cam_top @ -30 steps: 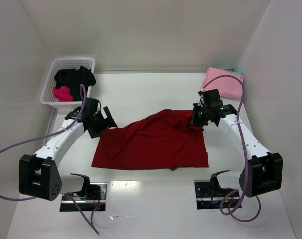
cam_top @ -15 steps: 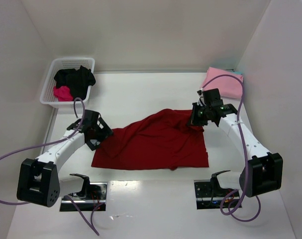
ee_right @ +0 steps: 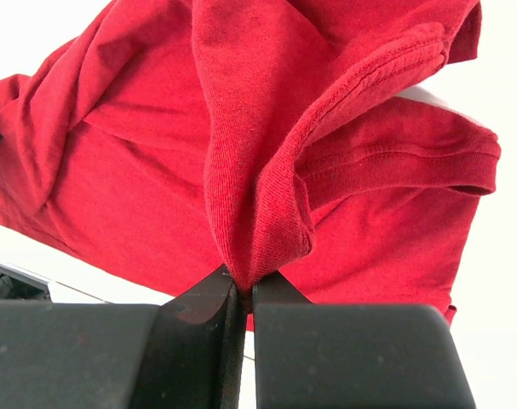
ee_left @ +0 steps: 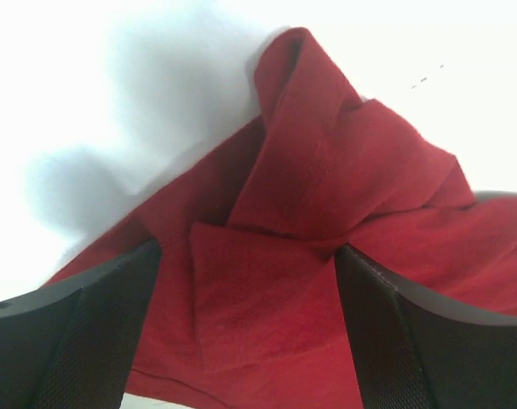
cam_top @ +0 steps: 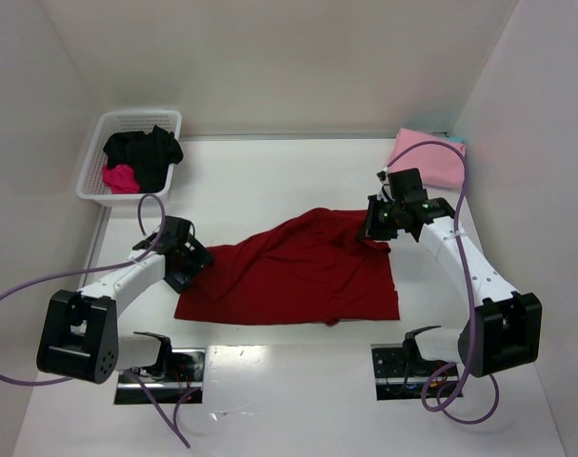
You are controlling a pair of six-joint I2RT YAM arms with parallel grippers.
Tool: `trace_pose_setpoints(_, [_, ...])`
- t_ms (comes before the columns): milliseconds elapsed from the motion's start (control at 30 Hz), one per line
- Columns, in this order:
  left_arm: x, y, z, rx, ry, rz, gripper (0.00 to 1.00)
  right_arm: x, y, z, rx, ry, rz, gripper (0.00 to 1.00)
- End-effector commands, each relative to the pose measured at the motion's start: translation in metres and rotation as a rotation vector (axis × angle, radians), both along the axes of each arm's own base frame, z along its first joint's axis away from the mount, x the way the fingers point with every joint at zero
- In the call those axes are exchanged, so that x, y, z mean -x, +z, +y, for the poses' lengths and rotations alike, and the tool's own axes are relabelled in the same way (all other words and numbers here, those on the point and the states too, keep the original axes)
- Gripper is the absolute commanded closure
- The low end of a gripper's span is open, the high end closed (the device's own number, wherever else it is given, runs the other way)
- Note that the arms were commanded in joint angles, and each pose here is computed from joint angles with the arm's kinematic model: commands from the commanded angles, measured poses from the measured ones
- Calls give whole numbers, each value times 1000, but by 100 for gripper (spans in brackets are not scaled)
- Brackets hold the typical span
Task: Fold and stack the t-shirts
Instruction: Flatten out the tshirt
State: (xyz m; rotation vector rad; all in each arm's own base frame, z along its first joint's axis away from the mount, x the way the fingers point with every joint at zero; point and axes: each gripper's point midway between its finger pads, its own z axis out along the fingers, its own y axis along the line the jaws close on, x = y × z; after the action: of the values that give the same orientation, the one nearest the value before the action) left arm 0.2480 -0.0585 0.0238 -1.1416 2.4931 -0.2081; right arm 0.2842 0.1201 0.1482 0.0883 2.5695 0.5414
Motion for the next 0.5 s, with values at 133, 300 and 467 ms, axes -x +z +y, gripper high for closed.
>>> trace_pose_setpoints(133, [-15,3,14,-41,58,-55,15,-2,17,1,-17,12,-52,94])
trace_pose_setpoints(300, [-20,5,13,-37,58,-76,24,-2,17,1,-17,12,-52,94])
trace_pose_setpoints(467, [-26,9,16,-43,52,-94,41,-2,17,1,-17,12,-52,94])
